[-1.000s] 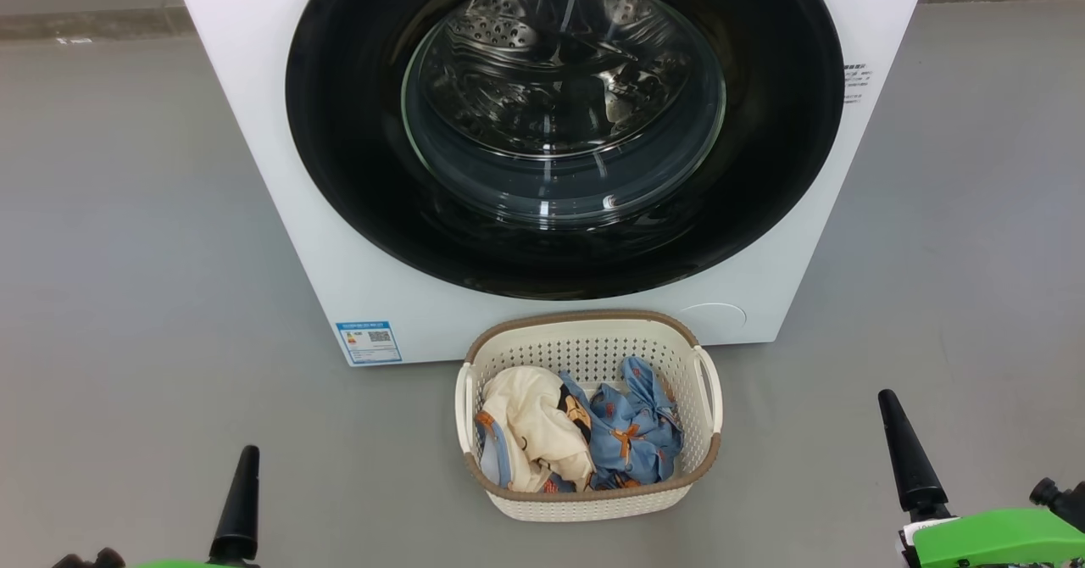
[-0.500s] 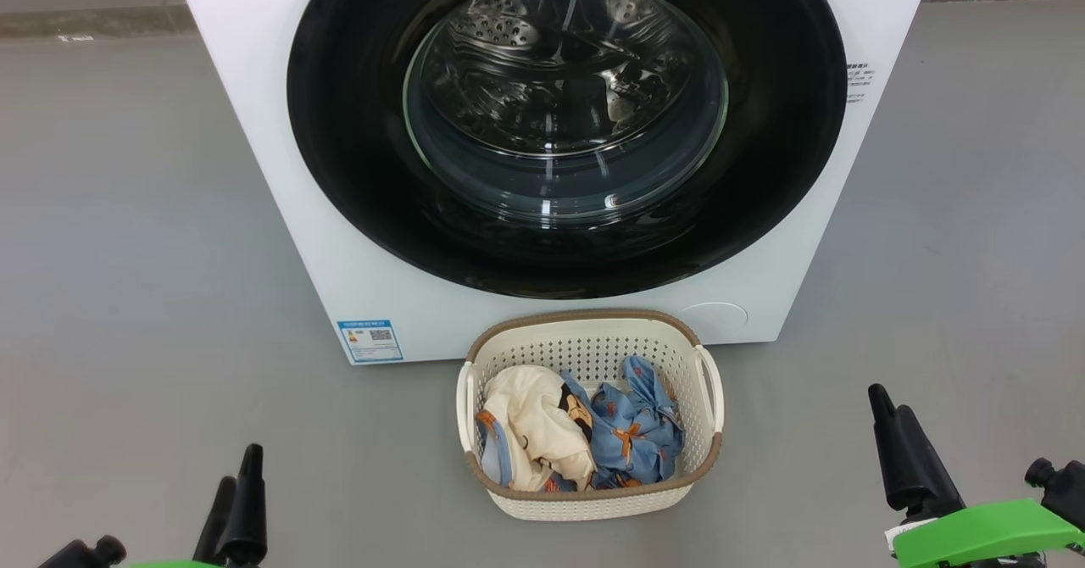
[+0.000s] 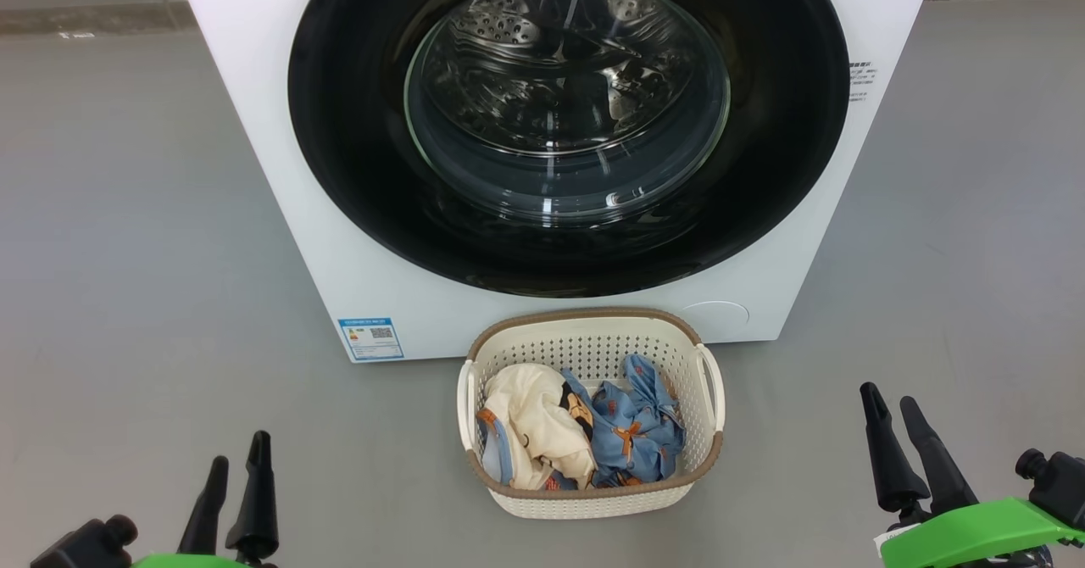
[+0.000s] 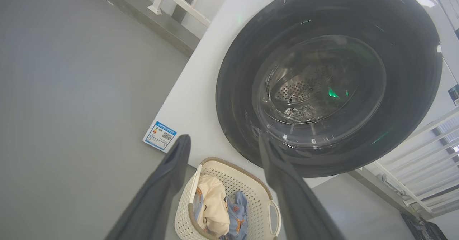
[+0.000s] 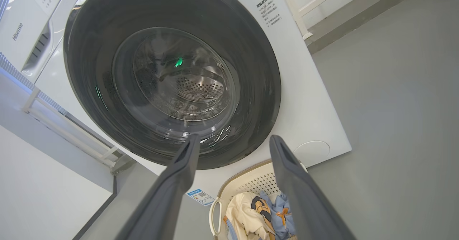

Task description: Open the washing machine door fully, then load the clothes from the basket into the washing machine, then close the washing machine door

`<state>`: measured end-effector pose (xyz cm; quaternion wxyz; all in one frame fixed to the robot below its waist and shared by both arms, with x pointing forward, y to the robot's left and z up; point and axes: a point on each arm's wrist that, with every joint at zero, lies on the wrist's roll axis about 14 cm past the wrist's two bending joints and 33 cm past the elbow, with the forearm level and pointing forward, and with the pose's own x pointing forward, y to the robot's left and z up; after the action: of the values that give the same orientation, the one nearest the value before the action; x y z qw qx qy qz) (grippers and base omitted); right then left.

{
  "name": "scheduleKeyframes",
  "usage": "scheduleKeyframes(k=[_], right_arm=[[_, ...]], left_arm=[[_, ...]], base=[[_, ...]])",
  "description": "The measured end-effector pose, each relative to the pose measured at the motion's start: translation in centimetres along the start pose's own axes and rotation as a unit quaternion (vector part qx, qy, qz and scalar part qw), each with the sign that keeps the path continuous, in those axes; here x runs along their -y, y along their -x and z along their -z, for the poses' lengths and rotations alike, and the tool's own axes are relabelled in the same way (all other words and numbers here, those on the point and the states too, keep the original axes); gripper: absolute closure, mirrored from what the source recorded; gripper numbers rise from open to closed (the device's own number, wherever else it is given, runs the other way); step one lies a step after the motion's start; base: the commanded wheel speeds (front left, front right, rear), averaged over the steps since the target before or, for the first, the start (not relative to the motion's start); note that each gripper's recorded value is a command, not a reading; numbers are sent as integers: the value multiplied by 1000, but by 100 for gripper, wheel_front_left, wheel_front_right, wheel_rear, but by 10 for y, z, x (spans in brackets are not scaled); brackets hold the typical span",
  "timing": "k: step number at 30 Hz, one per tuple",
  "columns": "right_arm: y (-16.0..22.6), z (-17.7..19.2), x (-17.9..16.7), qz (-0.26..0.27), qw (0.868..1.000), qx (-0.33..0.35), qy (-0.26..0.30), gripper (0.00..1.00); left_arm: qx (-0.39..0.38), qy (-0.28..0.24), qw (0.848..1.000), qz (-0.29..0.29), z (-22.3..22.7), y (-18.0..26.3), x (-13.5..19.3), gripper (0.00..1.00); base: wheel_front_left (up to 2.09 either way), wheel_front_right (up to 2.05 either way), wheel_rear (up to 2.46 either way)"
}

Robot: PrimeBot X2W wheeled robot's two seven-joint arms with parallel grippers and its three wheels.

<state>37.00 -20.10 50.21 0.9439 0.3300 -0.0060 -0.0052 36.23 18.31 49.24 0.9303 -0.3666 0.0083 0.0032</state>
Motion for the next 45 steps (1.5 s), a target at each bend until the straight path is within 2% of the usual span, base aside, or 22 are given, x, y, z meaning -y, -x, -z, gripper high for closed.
scheduleKeyframes(k=[20, 30, 45], right_arm=[[5, -1, 2, -12, 992, 3, 128, 0], [6, -1, 2, -21, 982, 5, 189, 0], [11, 5, 6, -31, 964, -1, 262, 0]], left_arm=[[7, -138, 990, 31, -3, 4, 9, 0], [18, -221, 974, 54, -8, 5, 16, 0], [30, -304, 949, 75, -10, 9, 22, 0]], base=[[0, 0, 0], [0, 0, 0], [0, 0, 0]])
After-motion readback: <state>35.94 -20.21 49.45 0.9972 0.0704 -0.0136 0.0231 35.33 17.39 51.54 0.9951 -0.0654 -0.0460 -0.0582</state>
